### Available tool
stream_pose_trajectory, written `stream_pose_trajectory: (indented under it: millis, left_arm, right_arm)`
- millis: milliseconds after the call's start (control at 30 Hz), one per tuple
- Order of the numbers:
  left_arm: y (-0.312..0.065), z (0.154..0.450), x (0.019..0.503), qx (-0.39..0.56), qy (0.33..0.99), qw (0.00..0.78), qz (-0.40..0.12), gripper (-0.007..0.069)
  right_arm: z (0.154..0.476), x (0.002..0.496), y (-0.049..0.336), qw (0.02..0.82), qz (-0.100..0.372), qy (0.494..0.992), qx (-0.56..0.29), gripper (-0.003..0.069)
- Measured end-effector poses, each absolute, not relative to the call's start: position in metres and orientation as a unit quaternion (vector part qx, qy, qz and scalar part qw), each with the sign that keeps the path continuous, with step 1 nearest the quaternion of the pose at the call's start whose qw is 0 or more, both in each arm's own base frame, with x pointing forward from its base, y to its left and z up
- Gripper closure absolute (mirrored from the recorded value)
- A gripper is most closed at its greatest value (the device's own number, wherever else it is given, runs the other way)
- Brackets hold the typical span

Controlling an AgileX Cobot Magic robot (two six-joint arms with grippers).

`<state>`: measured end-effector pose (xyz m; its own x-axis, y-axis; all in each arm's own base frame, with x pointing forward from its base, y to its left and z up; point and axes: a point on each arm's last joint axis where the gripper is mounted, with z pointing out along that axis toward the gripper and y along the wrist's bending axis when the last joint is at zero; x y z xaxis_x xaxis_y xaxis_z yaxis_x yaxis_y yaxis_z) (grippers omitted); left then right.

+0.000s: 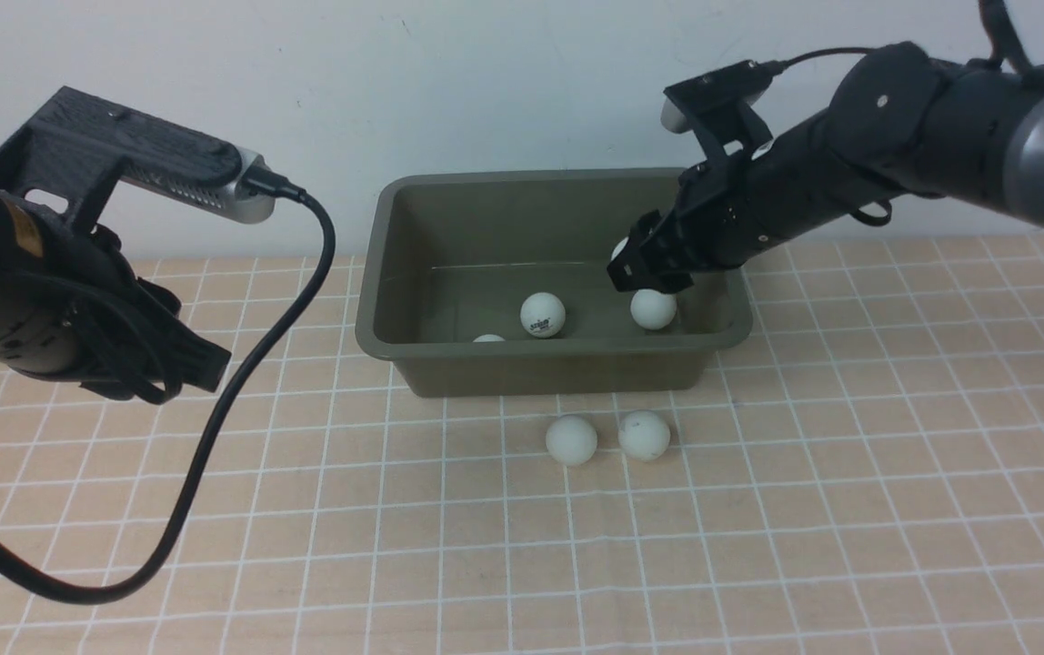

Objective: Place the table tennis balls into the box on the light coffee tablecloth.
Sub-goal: 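Drop the ball into the bin, then reach for and grasp a ping pong ball on the table beside the basket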

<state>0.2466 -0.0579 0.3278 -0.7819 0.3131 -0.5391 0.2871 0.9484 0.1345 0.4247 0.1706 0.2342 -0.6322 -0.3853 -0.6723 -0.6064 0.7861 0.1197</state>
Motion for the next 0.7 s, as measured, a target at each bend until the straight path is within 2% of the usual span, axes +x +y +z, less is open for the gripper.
stream_pose_trajectory:
  millis: [133,233,333,433,500,700]
  left_arm:
    - [-0.058,0.327,0.246,0.159,0.944,0.288,0.023,0.0453]
    - [-0.058,0.327,0.246,0.159,0.944,0.288,0.023,0.0453]
    - [-0.058,0.327,0.246,0.159,0.944,0.288,0.023,0.0453]
    - [-0.058,0.327,0.246,0.159,0.944,0.288,0.023,0.0453]
    - [-0.058,0.327,0.246,0.159,0.944,0.288,0.023,0.0453]
    - [-0.058,0.327,0.246,0.159,0.944,0.288,0.023,0.0453]
  right_arm:
    - [0.228,0.431,0.171,0.338,0.163,0.886,-0.271,0.0275]
    - [0.227,0.433,0.17,0.348,0.158,0.885,-0.267,0.0178]
    - [0.238,0.432,0.169,0.361,0.157,0.88,-0.267,0.0152]
    - [0.261,0.425,0.167,0.383,0.158,0.871,-0.263,0.0147]
    - [0.3,0.411,0.161,0.411,0.15,0.859,-0.265,0.0149]
    - [0.382,0.359,0.139,0.454,0.119,0.841,-0.269,0.0186]
